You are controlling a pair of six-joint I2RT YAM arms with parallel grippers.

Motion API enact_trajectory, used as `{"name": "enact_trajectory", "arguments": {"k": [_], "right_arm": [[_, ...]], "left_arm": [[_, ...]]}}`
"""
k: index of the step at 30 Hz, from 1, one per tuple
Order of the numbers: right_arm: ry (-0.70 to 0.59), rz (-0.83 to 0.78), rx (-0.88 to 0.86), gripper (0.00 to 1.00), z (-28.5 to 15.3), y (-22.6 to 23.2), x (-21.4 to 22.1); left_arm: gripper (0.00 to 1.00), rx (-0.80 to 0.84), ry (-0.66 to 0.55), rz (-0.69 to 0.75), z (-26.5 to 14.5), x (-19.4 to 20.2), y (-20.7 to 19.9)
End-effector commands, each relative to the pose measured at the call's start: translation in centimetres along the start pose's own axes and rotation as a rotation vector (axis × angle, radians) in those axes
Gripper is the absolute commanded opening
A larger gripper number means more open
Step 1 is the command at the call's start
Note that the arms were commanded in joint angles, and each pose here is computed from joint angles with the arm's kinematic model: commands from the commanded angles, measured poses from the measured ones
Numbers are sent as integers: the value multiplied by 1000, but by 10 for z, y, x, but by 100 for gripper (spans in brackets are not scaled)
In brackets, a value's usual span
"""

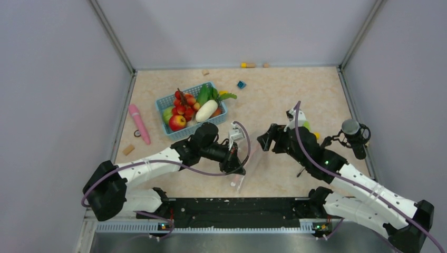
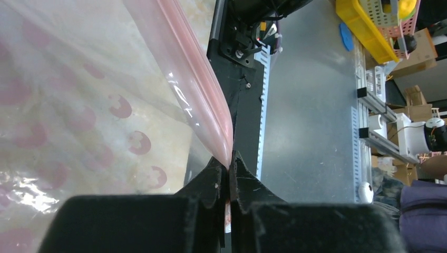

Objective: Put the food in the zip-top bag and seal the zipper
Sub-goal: Pick up the zipper food storage bag at the center of the board, then open the zipper of the food storage bag.

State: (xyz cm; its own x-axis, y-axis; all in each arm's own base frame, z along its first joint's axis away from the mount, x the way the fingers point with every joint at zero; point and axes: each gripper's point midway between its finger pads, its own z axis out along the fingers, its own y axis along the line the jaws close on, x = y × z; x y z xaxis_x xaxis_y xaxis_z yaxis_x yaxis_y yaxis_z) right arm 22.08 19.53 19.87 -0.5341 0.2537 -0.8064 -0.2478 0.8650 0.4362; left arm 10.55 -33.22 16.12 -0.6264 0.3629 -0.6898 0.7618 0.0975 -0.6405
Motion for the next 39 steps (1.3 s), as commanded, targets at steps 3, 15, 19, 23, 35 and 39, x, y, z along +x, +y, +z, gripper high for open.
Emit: {"name": "enact_trajectory", "arguments": {"k": [3, 15, 19, 23, 35, 39], "right_arm": [[-34, 30, -99, 72, -16, 19, -18], [-49, 93, -95, 74, -37, 7, -15], [-27, 111, -66, 73, -30, 4, -8], [5, 114, -52, 73, -22, 3, 0], [21, 165, 41, 70, -1, -10, 13], [-9, 191, 18, 70, 4, -5, 8]], "left_arm": [[0, -24, 7, 74, -9, -2, -5], [0, -19, 10, 82, -7, -3, -3], [0, -20, 15, 76, -6, -1, -2], [0, -15, 19, 76, -6, 2, -2], [0, -1, 21, 77, -5, 3, -3], [0, 1, 28, 72, -4, 5, -2]]}}
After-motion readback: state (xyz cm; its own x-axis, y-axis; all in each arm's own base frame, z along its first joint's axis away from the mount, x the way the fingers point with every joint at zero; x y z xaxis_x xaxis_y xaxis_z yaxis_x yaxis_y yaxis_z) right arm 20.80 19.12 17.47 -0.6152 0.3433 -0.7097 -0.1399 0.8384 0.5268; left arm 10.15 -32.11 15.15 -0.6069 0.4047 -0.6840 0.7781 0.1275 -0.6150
